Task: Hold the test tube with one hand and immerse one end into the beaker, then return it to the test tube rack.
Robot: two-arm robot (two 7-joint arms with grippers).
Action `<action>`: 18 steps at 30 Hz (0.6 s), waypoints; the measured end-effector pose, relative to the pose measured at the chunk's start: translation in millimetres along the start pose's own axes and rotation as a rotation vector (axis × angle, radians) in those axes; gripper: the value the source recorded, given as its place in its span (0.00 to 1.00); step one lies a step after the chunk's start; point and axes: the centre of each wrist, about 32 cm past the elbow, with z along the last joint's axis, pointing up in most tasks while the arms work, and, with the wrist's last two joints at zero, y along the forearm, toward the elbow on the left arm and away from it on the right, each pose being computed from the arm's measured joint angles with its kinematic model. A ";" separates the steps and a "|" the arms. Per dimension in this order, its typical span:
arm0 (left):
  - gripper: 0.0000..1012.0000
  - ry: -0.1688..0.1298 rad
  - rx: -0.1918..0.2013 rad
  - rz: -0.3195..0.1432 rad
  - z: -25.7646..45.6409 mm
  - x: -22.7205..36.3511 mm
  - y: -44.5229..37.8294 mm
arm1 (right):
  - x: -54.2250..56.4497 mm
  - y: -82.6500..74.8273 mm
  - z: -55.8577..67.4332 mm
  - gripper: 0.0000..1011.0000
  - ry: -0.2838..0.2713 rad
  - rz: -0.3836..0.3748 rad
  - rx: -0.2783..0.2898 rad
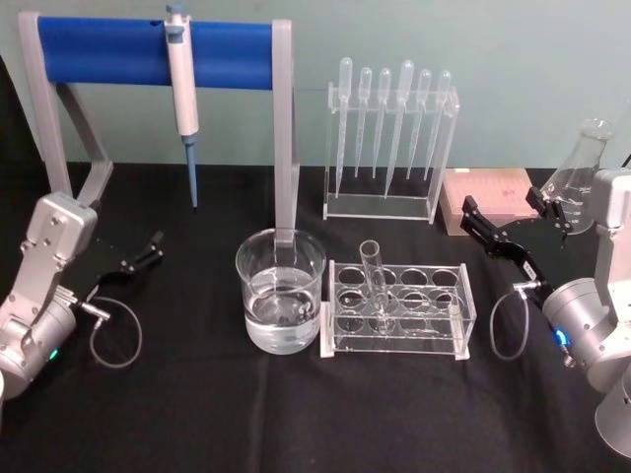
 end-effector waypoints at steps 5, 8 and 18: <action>0.99 0.000 0.000 0.000 0.0 0.0 0.0 | -0.1 0.1 0.4 0.99 0.000 0.000 0.001; 0.99 0.000 0.000 0.000 0.0 0.0 0.0 | -0.2 0.1 0.4 0.99 0.000 0.000 0.002; 0.99 0.000 0.000 0.000 0.0 0.0 0.0 | -0.2 0.1 0.7 0.99 0.000 -0.001 0.004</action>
